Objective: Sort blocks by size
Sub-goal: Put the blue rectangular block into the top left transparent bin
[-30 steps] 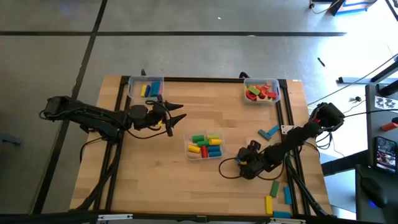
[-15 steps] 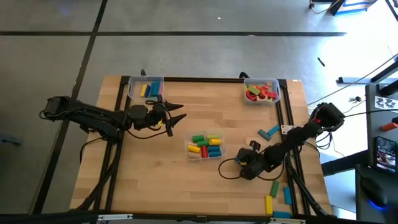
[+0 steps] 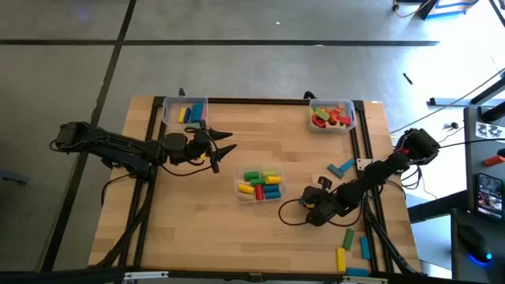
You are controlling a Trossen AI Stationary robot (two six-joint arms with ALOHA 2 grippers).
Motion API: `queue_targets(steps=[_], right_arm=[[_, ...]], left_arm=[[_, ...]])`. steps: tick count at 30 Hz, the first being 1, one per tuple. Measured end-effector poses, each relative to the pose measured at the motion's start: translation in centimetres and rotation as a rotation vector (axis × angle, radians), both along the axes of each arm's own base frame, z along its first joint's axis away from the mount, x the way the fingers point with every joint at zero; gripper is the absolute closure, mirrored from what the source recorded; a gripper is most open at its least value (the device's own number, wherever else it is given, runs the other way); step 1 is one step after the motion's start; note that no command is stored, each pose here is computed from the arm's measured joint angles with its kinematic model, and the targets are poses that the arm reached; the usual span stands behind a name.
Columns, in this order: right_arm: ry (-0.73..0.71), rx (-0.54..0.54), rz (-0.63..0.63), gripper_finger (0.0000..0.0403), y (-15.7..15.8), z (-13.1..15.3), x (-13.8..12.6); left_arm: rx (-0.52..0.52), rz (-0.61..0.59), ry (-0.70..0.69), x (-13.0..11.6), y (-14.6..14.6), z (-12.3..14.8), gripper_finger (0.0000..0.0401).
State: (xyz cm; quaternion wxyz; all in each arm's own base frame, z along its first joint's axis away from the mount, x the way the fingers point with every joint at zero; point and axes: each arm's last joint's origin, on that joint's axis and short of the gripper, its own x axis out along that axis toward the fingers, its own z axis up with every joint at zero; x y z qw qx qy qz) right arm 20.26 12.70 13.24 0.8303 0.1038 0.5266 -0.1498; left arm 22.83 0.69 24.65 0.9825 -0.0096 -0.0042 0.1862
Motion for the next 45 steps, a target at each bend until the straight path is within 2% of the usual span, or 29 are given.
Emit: queue_targets(steps=[11,16,19,25,28,34,38,45], right_arm=[[-0.007,0.002,-0.005,0.0326,0.0,0.1,0.0],[-0.014,0.045,-0.06,0.0313,0.1,0.1,0.1],[0.006,0.07,-0.062,0.0286,0.0,0.0,0.1],[0.042,0.114,-0.032,0.0202,-0.3,0.2,0.2],[0.025,0.067,-0.015,0.0173,0.0,0.5,-0.3],[-0.067,-0.009,0.011,0.0155,1.6,1.3,-1.9],[-0.152,-0.086,-0.017,0.0155,1.7,0.3,-3.2],[-0.319,0.032,-0.073,0.0155,0.5,-3.0,-4.6]], left_arm=[[0.0,0.0,0.0,0.0,0.0,0.0,0.0191],[0.0,0.0,0.0,0.0,0.0,0.0,0.0191],[0.0,0.0,0.0,0.0,0.0,0.0,0.0191],[0.0,0.0,0.0,0.0,0.0,0.0,0.0191],[0.0,0.0,0.002,0.0,0.0,0.0,0.0191],[0.0,0.0,0.005,0.0,0.0,0.0,0.0191],[0.0,0.0,0.0,0.0,0.0,0.0,0.0191],[0.0,0.0,0.0,0.0,0.0,0.0,0.0191]])
